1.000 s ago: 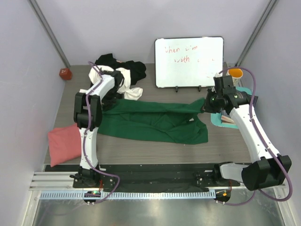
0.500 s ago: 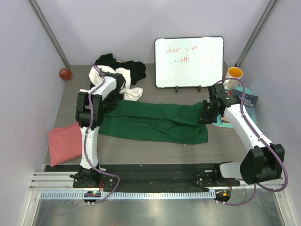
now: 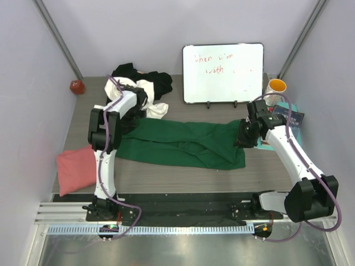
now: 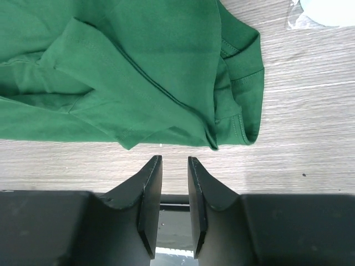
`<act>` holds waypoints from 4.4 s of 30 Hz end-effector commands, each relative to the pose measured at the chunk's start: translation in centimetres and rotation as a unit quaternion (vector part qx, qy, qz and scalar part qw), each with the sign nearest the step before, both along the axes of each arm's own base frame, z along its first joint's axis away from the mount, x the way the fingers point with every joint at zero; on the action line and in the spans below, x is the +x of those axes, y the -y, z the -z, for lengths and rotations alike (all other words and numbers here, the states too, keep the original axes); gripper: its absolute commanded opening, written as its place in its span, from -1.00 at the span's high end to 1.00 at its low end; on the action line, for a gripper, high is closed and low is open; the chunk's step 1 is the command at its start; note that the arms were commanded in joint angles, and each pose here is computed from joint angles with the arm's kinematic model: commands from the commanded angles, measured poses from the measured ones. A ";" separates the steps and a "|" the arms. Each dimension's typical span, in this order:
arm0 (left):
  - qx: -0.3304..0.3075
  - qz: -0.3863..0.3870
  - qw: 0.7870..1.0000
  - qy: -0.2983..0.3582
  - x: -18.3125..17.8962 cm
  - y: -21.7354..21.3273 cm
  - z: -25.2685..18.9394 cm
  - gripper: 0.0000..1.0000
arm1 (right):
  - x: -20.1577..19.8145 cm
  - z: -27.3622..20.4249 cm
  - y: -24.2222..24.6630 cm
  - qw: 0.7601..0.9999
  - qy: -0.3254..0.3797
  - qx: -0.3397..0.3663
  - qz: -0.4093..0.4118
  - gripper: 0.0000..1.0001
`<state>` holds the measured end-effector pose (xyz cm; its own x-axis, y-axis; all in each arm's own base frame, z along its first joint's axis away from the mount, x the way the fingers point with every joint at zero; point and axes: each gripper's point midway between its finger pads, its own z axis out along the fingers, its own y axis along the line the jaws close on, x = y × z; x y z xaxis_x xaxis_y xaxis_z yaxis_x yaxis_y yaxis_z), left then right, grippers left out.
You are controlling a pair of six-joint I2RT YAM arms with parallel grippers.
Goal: Fold and stack the t-shirts
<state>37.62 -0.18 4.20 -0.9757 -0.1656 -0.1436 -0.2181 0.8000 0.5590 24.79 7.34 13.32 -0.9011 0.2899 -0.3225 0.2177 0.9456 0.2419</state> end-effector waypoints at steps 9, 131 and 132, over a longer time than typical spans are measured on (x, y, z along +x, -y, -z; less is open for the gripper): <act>-0.037 -0.002 0.990 0.137 2.1 2.4 -9.3 0.18 | 4.3 -8.1 -0.2 0.990 0.138 0.011 0.004 0.37; -0.017 0.168 0.985 -0.028 -5.1 11.1 2.3 0.66 | 0.4 5.0 -9.2 0.981 -0.097 0.105 -0.135 0.48; -0.018 0.166 0.986 -0.028 -5.1 11.1 2.3 0.66 | -0.1 5.1 -9.2 0.980 -0.103 0.103 -0.136 0.46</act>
<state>31.88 -11.05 1.96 -0.9824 0.1810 -0.0461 0.1243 0.8180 0.5616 26.57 16.02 6.98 -0.9905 0.0925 -0.1018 0.0464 0.9214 0.3857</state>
